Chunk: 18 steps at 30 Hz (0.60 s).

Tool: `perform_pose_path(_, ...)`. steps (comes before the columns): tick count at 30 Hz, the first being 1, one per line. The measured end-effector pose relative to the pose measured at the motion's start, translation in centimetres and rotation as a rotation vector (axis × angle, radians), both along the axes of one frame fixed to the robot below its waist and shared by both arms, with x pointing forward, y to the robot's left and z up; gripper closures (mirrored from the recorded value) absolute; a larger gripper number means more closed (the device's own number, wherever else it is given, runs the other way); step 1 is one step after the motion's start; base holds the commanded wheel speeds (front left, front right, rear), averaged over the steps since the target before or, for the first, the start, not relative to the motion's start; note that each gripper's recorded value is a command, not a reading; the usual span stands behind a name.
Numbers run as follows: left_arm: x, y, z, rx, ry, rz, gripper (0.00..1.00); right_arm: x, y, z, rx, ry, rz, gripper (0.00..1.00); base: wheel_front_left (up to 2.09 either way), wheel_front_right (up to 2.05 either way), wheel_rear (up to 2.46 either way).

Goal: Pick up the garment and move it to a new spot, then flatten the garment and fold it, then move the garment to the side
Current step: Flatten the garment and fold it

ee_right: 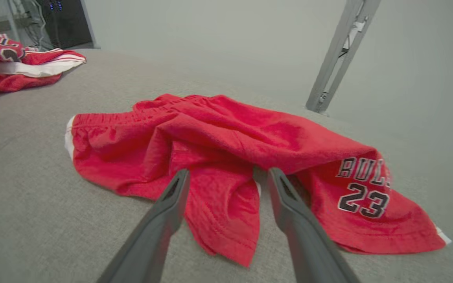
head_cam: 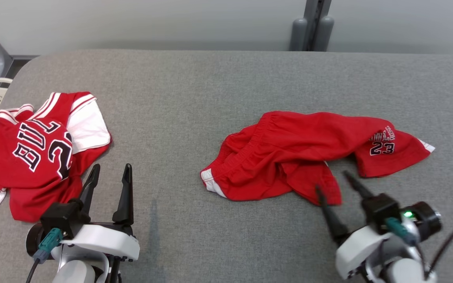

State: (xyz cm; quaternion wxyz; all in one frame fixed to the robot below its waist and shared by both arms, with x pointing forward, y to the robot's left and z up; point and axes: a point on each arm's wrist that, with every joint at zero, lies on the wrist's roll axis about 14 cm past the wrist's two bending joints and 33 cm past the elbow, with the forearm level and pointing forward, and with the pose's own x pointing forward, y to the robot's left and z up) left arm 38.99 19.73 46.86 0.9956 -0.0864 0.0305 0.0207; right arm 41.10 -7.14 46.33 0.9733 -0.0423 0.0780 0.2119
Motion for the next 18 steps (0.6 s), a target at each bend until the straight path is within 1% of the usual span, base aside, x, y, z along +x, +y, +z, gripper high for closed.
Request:
perform_pose_path(3,0.1,0.3,-0.3,-0.006,0.007,0.015,0.0,-0.8,2.7,-2.4,-0.058,0.071,0.112,0.0,0.0,0.0,0.0)
perform_pose_path(7,0.3,0.5,-0.9,-0.014,0.02,0.027,0.0,-1.2,4.3,-5.1,-0.137,0.137,0.213,0.0,0.0,0.0,0.0)
perform_pose_path(11,0.4,0.9,-1.4,-0.016,0.036,0.044,0.0,-0.7,4.5,-6.9,-0.189,0.175,0.249,0.0,0.0,0.0,0.0)
perform_pose_path(12,0.4,1.0,-1.6,-0.017,0.039,0.045,0.0,-0.4,4.3,-7.1,-0.193,0.179,0.246,0.13,0.0,0.0,0.0)
perform_pose_path(13,0.4,1.0,-1.7,-0.019,0.041,0.047,0.0,-0.1,4.1,-7.4,-0.198,0.186,0.239,0.57,0.0,0.0,0.0)
perform_pose_path(15,0.5,1.1,-1.9,-0.02,0.046,0.051,0.0,0.3,3.6,-7.8,-0.205,0.198,0.221,1.0,0.0,0.0,0.0)
perform_pose_path(18,0.5,1.1,-2.0,-0.021,0.048,0.056,0.0,0.8,2.9,-8.1,-0.206,0.205,0.195,1.0,0.0,0.0,0.0)
